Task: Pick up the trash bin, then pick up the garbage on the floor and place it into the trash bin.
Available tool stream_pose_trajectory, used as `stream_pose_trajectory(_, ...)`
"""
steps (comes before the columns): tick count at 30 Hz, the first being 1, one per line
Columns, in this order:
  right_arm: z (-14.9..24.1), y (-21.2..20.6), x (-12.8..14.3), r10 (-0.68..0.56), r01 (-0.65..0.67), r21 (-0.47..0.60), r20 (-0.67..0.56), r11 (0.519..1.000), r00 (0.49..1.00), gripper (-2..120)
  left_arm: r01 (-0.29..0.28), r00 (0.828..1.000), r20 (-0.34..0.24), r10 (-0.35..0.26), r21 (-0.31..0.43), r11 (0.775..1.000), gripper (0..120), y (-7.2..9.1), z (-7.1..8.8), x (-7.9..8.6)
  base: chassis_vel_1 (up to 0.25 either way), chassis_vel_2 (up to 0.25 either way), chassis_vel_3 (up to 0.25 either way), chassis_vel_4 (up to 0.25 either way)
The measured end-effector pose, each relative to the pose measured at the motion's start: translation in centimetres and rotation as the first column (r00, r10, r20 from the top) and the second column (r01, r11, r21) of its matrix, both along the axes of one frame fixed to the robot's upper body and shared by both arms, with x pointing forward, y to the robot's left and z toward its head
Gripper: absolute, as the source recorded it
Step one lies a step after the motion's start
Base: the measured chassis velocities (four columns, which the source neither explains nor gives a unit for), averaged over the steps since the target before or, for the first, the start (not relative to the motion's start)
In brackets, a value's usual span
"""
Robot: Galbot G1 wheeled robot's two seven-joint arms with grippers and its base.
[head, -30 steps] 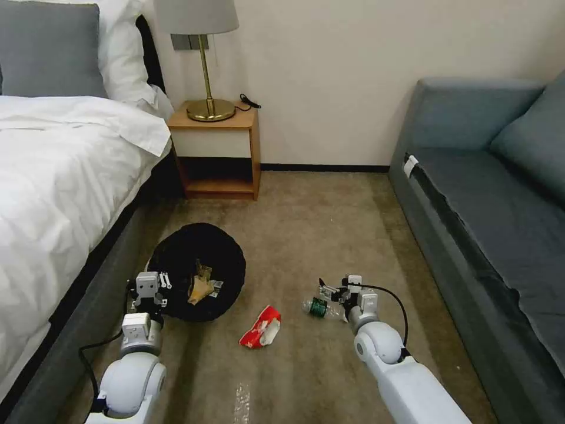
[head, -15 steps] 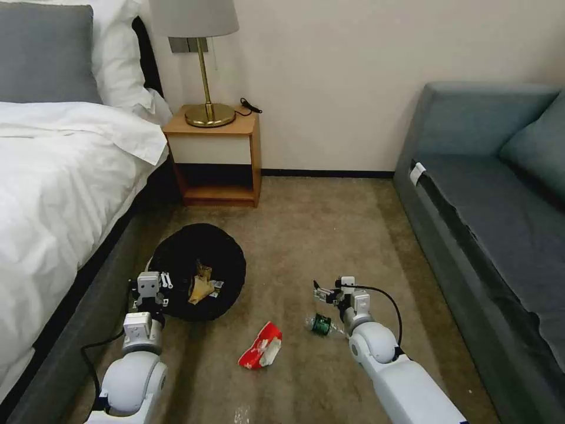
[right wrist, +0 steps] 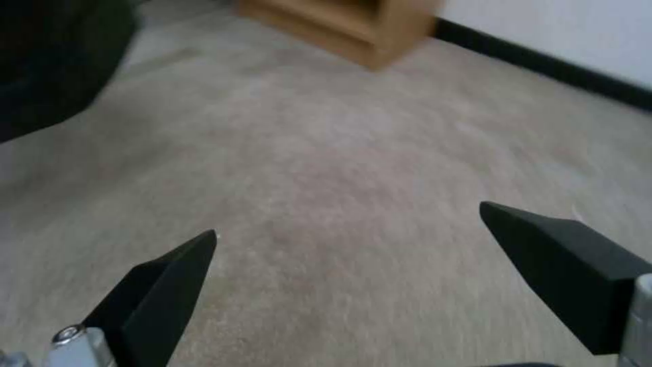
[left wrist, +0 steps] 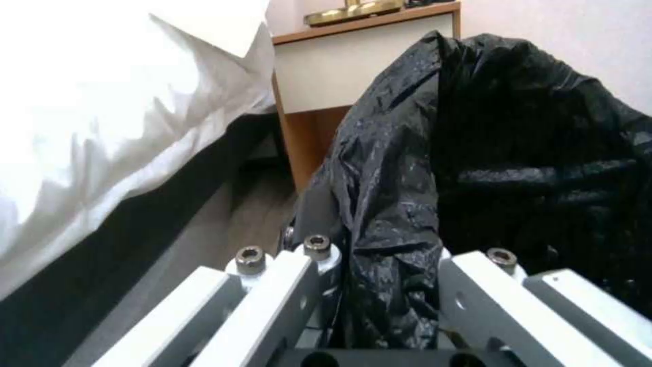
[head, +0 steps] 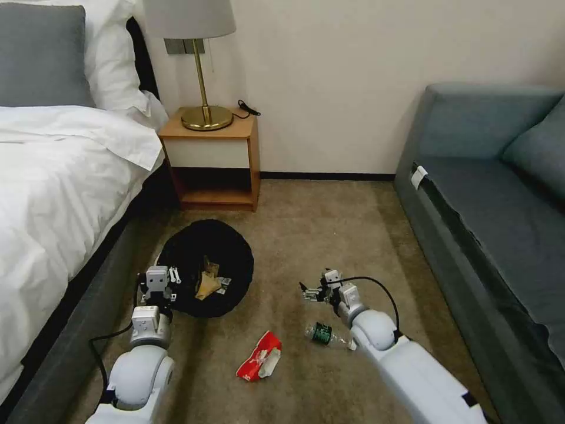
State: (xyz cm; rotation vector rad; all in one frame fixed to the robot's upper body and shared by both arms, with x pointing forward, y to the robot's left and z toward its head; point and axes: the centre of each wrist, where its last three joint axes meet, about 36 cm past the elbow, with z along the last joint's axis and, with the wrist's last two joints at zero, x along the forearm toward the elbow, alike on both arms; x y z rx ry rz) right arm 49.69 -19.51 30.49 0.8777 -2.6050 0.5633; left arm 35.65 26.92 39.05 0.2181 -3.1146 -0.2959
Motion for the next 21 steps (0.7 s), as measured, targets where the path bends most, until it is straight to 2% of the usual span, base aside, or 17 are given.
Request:
stream_pose_trajectory(3,0.4,0.4,1.8,0.146,-0.142,-0.106,0.029,0.984,0.989,100,-0.018,1.000,-0.002,0.018,-0.004,1.000,5,-0.3,0.5,0.2,0.000,0.000,0.000,0.000)
stream_pose_trajectory(4,0.4,0.4,1.8,0.146,-0.142,-0.106,0.029,0.984,0.989,100,-0.018,1.000,-0.002,0.018,-0.004,1.000,5,-0.3,0.5,0.2,0.000,0.000,0.000,0.000)
stream_pose_trajectory(8,-0.3,2.5,3.9,0.360,-0.342,-0.240,0.035,0.909,0.932,100,-0.054,0.999,0.000,0.054,-0.003,0.999,5,0.0,1.1,0.8,0.000,0.000,0.000,0.000)
stream_pose_trajectory(9,-0.3,2.5,3.9,0.360,-0.342,-0.240,0.035,0.909,0.932,100,-0.054,0.999,0.000,0.054,-0.003,0.999,5,0.0,1.1,0.8,0.000,0.000,0.000,0.000)
stream_pose_trajectory(12,-1.4,4.0,4.5,0.491,-0.465,-0.307,0.012,0.831,0.871,100,-0.084,0.996,-0.005,0.084,-0.001,0.996,5,0.4,1.5,1.1,0.000,0.000,0.000,0.000)
stream_pose_trajectory(13,-1.4,4.0,4.5,0.491,-0.465,-0.307,0.012,0.831,0.871,100,-0.084,0.996,-0.005,0.084,-0.001,0.996,5,0.4,1.5,1.1,0.000,0.000,0.000,0.000)
stream_pose_trajectory(14,-1.6,4.3,4.5,0.529,-0.499,-0.330,0.005,0.802,0.848,100,-0.091,0.996,-0.006,0.091,-0.003,0.996,5,0.5,1.6,1.2,0.000,0.000,0.000,0.000)
stream_pose_trajectory(16,-2.4,4.3,4.5,0.628,-0.591,-0.387,-0.036,0.708,0.777,100,-0.106,0.994,-0.012,0.106,-0.013,0.994,5,0.7,1.9,1.4,0.000,0.000,0.000,0.000)
stream_pose_trajectory(17,-2.4,4.3,4.5,0.628,-0.591,-0.387,-0.036,0.708,0.777,100,-0.106,0.994,-0.012,0.106,-0.013,0.994,5,0.7,1.9,1.4,0.000,0.000,0.000,0.000)
stream_pose_trajectory(20,-2.7,4.5,4.6,0.727,-0.687,-0.433,-0.098,0.583,0.679,100,-0.117,0.993,-0.012,0.117,-0.021,0.993,5,0.6,2.3,1.5,0.000,0.000,0.000,0.000)
stream_pose_trajectory(21,-2.7,4.6,4.5,0.741,-0.700,-0.440,-0.107,0.562,0.663,100,-0.118,0.993,-0.012,0.118,-0.025,0.993,5,0.5,2.4,1.5,0.000,0.000,0.000,0.000)
